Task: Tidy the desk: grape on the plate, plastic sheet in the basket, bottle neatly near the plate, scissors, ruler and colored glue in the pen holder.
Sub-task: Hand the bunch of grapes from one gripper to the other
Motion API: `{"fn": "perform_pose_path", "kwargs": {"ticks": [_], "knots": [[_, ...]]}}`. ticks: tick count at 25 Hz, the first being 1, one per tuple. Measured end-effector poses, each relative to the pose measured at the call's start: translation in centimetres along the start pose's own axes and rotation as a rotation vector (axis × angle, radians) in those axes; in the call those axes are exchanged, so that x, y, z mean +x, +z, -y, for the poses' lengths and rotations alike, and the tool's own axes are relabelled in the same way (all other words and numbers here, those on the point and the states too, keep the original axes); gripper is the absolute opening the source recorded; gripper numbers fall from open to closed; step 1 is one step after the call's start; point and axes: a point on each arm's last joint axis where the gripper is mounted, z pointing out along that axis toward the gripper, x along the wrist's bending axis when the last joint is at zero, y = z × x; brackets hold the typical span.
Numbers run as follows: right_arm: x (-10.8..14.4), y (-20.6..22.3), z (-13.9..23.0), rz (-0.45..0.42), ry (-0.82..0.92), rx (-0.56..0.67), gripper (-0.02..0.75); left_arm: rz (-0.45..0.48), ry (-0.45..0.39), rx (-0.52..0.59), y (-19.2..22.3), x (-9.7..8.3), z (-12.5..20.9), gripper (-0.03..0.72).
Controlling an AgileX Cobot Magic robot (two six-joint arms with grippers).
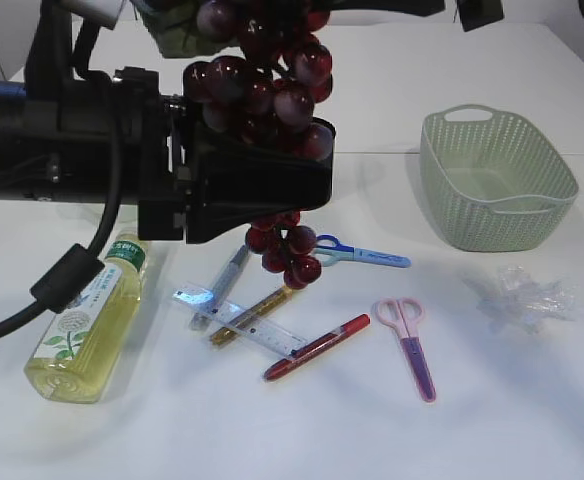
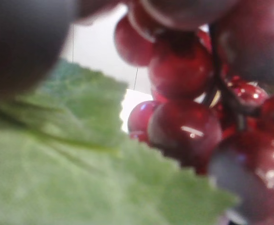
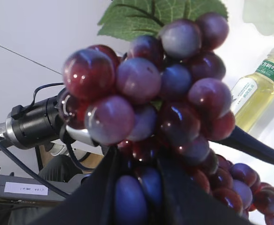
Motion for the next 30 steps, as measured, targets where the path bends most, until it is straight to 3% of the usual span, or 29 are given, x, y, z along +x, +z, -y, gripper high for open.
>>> {"fn": "perform_pose_path", "kwargs": {"ticks": [3,6,11,25,30], "knots": [[0.0,0.0,-0.1,0.003,-0.011,-0.01,0.173,0.0,0.001,-0.001,0.0,0.0,-0.1,0.438],[-0.1,0.0,-0.2,0.007,-0.015,-0.022,0.173,0.013,0.001,-0.006,0.0,-0.1,-0.1,0.274],[-0.5,0.4,-0.4,0.014,-0.005,-0.021,0.172,0.038,0.001,-0.016,0.0,-0.3,-0.2,0.131],[-1.4,1.1,-0.6,0.033,0.0,-0.025,0.184,0.06,0.001,-0.014,0.0,-0.5,-0.2,0.104],[-1.4,1.1,-0.7,0.042,-0.009,-0.029,0.295,0.072,-0.007,-0.017,0.0,-0.6,-0.2,0.101]]}}
